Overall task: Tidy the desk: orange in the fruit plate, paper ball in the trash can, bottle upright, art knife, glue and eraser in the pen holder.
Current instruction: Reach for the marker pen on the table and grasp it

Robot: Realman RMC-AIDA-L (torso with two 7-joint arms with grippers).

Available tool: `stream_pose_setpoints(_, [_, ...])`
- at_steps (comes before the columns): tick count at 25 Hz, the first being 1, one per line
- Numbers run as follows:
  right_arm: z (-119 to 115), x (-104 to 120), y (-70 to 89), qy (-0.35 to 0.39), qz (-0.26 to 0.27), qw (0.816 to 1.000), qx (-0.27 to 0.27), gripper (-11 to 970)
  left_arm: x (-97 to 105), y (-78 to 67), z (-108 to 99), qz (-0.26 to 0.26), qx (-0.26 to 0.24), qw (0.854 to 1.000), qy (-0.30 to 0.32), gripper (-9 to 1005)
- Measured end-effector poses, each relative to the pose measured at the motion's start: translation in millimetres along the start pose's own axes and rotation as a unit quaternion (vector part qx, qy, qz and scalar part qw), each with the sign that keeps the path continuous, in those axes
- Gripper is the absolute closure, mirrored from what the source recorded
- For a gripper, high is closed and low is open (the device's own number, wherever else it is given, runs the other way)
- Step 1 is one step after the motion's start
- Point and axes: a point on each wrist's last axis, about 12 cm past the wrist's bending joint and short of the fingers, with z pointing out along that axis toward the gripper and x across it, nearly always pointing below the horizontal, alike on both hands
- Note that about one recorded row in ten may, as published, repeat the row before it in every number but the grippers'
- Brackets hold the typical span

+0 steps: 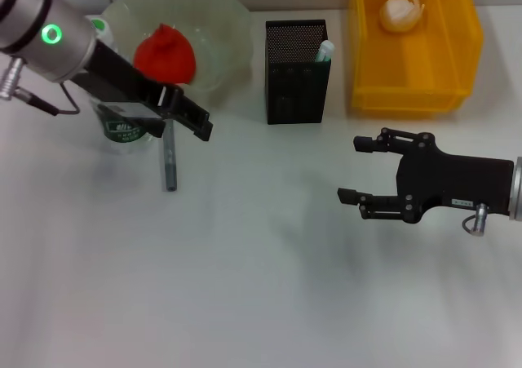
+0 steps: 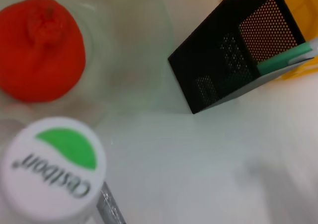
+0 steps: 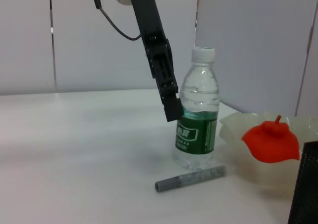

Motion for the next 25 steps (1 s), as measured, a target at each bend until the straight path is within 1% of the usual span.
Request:
stream_pose_setpoints(2, [1.6, 0.7, 0.9, -0.004, -0.006, 1.000, 0.001, 169, -0.9, -2.1, 2.1, 0.003, -0.004, 1.000, 0.002, 211])
stream_pose_setpoints(7, [4.1, 1.0, 1.3, -0.007, -0.016, 1.000, 0.003, 170, -7.0, -6.7, 16.2, 0.005, -0.012, 1.000, 0.011, 212])
stream_pose_setpoints(12, [4.5, 0.6, 1.0, -0.009, -0.019, 1.000, 0.004, 170, -9.1, -2.2, 29.9, 0.005, -0.037, 0.999, 0.017, 212])
stream_pose_setpoints(16, [4.9, 0.4, 0.8, -0.009, -0.020, 1.000, 0.004, 170, -9.1, -1.8, 33.3, 0.009, -0.043, 0.999, 0.016, 211])
stream_pose_setpoints(22, [8.7, 1.4, -0.7, -0.003, -0.017, 1.000, 0.007, 170, -8.8, -0.9, 48.8, 0.024, -0.069, 0.997, 0.029, 211])
stream_pose_setpoints(25, [9.5, 1.7, -0.7, -0.002, -0.016, 1.000, 0.007, 169, -8.7, -0.5, 52.9, 0.027, -0.074, 0.996, 0.030, 212])
